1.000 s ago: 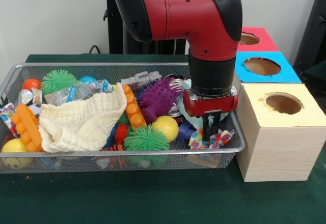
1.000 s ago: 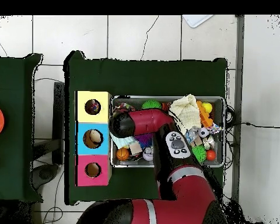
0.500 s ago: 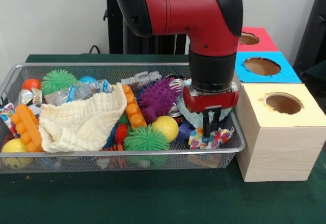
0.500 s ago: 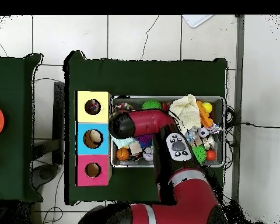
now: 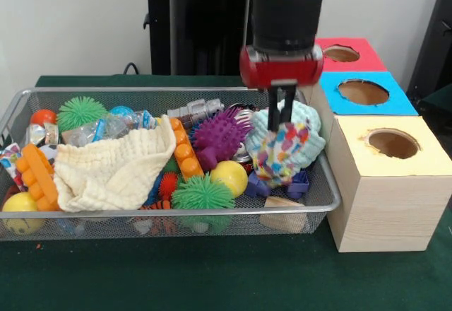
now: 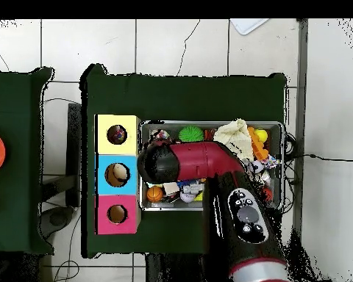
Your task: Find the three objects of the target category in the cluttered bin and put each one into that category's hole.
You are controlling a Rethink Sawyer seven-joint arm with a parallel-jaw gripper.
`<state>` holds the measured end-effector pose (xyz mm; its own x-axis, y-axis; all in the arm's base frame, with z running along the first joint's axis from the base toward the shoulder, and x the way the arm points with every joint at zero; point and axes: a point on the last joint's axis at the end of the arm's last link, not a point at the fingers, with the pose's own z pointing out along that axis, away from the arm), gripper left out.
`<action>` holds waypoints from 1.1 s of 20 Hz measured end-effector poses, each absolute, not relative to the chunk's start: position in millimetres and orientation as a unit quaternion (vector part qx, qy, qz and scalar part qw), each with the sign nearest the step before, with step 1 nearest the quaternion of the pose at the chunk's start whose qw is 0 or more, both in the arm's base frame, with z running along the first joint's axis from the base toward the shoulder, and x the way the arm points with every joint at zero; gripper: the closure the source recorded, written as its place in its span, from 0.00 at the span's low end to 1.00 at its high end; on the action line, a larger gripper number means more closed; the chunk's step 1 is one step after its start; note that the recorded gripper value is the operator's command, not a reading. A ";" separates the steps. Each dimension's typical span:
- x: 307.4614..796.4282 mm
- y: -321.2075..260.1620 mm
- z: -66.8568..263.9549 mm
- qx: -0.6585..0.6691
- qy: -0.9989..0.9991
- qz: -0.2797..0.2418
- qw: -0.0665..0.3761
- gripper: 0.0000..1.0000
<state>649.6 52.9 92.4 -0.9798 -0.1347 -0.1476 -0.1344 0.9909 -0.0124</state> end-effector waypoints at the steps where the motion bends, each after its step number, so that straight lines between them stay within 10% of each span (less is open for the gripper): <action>1: 650.4 48.7 103.1 -0.063 0.995 -0.003 0.072 1.00; 22: 666.5 72.2 252.6 -0.025 0.997 0.006 0.077 1.00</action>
<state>666.5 72.2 252.6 -0.9869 -0.0482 -0.1538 -0.0501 0.9987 0.0086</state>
